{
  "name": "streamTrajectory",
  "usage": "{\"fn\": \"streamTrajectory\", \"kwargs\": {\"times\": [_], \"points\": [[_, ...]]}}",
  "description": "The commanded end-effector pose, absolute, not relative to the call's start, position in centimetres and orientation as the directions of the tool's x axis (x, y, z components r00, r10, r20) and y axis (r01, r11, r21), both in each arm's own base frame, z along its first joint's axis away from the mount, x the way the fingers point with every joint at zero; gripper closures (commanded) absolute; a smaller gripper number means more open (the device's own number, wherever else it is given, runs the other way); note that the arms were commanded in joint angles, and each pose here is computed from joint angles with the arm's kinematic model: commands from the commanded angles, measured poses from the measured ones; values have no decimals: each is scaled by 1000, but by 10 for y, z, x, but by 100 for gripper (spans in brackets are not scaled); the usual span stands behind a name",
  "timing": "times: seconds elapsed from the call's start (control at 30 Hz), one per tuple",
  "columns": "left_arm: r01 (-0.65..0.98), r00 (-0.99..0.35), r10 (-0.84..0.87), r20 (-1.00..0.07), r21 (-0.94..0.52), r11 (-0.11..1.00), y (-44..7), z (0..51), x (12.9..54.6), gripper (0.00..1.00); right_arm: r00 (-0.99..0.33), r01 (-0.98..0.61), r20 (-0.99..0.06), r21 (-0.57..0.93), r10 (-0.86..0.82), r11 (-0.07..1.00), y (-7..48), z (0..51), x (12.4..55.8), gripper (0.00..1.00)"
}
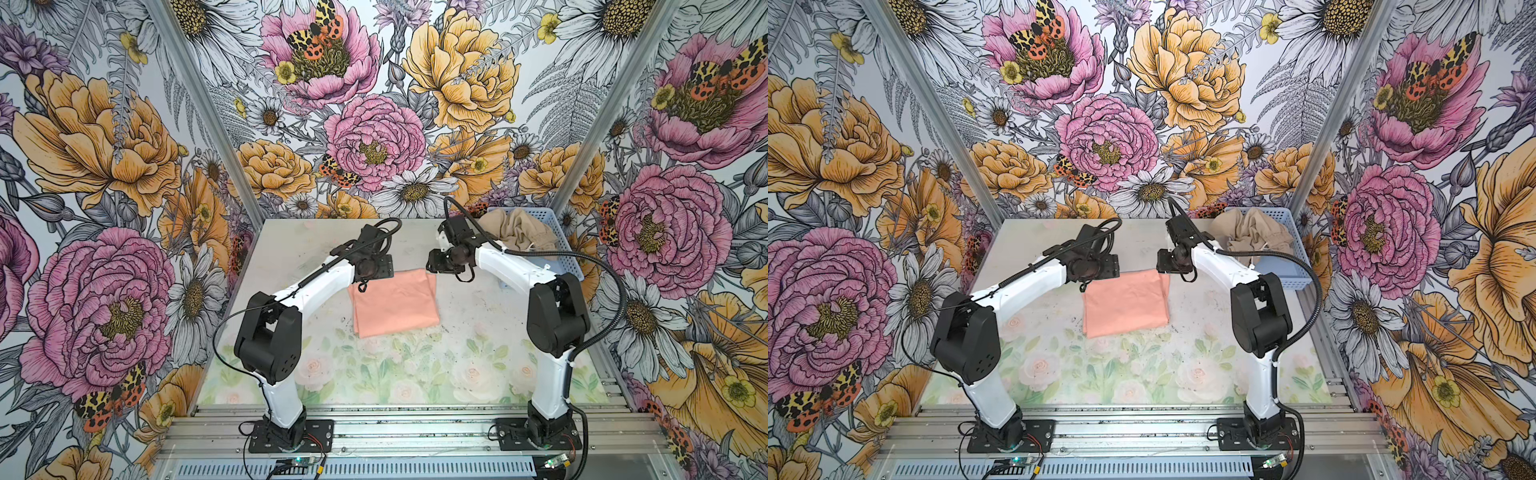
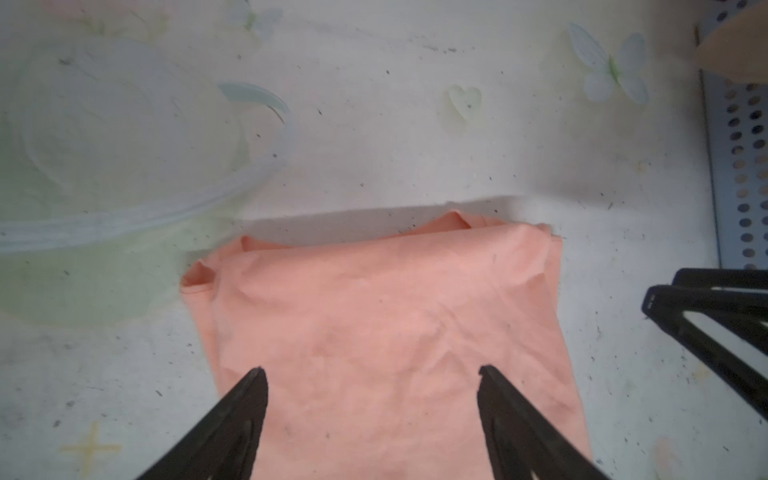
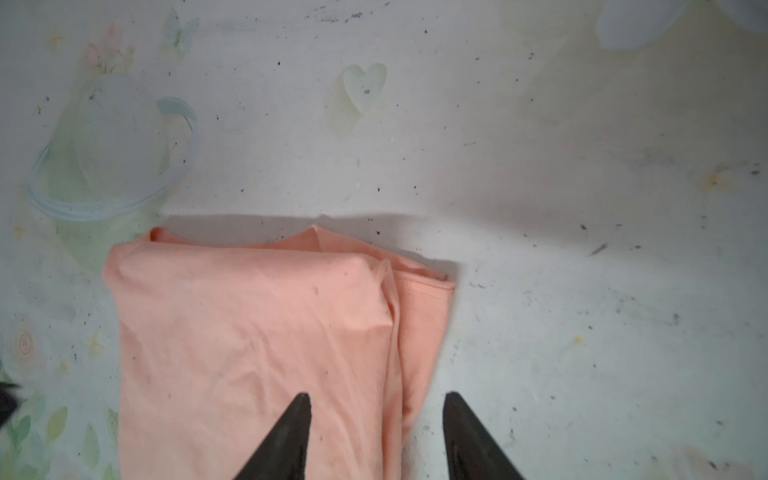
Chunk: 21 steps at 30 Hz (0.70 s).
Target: Fold and stack the mixed laundry pile
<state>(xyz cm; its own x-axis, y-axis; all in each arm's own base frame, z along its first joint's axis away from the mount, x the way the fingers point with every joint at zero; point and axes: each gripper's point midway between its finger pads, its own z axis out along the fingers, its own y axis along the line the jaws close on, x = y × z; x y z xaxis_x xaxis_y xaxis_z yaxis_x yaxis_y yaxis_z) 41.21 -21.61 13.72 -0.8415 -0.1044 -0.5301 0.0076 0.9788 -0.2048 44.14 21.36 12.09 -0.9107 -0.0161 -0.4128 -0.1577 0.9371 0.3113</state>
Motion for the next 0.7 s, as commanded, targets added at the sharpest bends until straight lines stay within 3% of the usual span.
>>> {"fn": "streamTrajectory", "kwargs": {"times": [0.0, 0.33, 0.67], "points": [[-48, -894, -115, -433, -162, 986, -232, 96, 392, 16, -892, -144, -452, 276, -4, 950, 193, 136, 432, 44], [-2, -967, -25, -254, -91, 996, -277, 26, 344, 11, -895, -102, -445, 257, 24, 961, 154, 139, 394, 40], [30, -983, 50, -178, 116, 993, -186, 1, 338, 10, -887, -108, -460, 294, 41, 950, 155, 152, 384, 39]]}}
